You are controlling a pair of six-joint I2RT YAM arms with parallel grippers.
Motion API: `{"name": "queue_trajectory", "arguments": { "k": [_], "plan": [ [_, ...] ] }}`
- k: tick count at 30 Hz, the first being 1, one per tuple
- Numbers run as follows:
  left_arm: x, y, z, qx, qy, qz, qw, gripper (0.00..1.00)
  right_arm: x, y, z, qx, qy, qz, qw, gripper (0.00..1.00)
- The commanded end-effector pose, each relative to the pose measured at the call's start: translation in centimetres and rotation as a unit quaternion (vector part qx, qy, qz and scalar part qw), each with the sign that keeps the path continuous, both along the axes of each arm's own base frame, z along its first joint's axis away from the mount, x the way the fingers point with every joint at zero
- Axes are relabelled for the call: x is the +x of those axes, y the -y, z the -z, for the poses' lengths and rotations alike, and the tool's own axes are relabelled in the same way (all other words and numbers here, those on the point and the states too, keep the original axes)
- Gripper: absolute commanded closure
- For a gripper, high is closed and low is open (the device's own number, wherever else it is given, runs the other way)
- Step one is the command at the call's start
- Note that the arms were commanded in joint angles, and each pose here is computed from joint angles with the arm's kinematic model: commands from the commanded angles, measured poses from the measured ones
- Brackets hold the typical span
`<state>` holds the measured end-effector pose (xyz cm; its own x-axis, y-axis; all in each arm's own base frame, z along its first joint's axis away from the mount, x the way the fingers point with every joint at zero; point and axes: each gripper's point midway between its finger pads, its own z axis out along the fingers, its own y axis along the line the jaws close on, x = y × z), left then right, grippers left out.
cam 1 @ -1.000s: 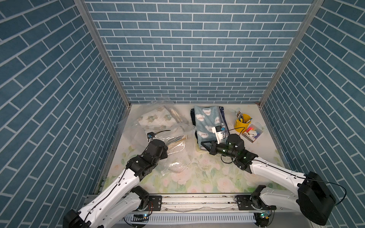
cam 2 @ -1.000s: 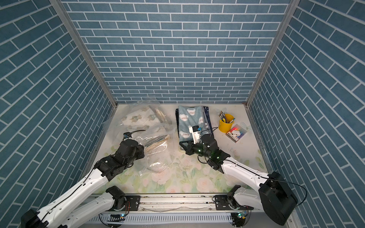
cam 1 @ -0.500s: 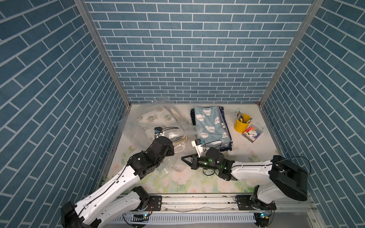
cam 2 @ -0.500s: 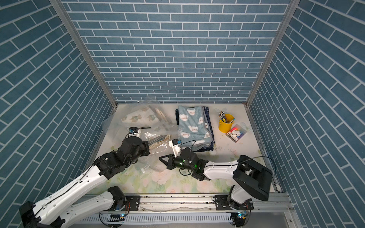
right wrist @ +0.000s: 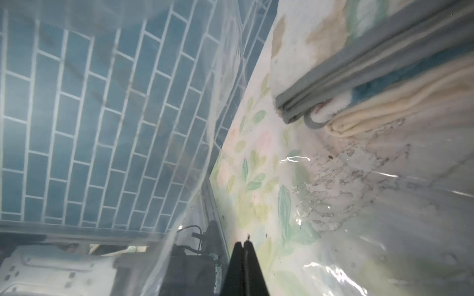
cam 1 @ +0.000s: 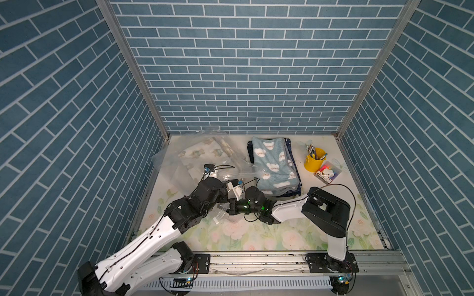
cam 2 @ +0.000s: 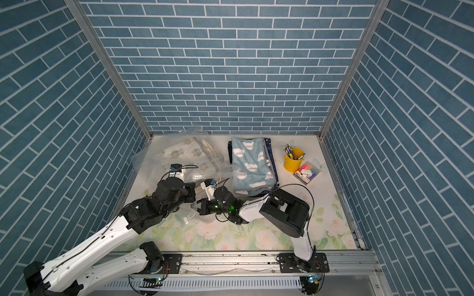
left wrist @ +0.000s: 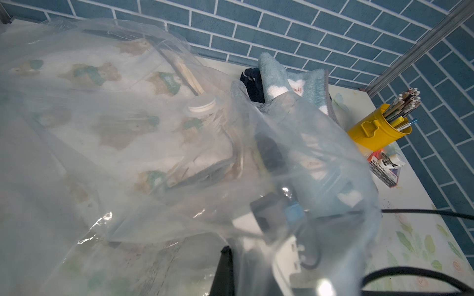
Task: Take the blanket out of the vacuum bag
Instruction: Take out the blanket from the vacuum bag.
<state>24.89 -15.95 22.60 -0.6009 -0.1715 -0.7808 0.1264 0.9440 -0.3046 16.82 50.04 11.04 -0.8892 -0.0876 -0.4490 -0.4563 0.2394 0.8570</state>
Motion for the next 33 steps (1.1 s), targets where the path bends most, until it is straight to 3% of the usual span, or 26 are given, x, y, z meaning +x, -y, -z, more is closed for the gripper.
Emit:
{"name": "queue_trajectory", "arguments": {
  "k": [1,9,13,16,20,33],
  "plan": [
    [0.0,1.0,-1.9,-0.023,0.025,0.022,0.999,1.00,0.9,-1.1,-0.2,0.014,-0.017,-0.006,1.000,1.00],
    [-0.7,0.3,-1.4,-0.028,0.034,0.026,0.999,1.00,11.2,1.1,-2.7,0.053,-0.021,0.098,0.994,0.97],
    [-1.1,-1.0,-0.6,-0.026,0.037,0.004,0.999,1.00,13.2,1.7,-2.5,0.053,-0.033,0.137,0.989,0.87],
    [-1.3,-1.4,0.8,-0.030,0.029,-0.005,0.999,1.00,14.0,1.7,-2.0,0.056,-0.051,0.163,0.984,0.77],
    [-1.5,-1.7,1.7,-0.028,0.026,-0.010,0.999,1.00,14.0,2.2,-1.6,0.068,-0.071,0.183,0.978,0.75],
    [-1.7,-2.4,0.4,-0.038,0.053,-0.015,0.998,0.99,12.2,2.3,-0.1,0.068,-0.110,0.185,0.974,0.58]
  ]
}}
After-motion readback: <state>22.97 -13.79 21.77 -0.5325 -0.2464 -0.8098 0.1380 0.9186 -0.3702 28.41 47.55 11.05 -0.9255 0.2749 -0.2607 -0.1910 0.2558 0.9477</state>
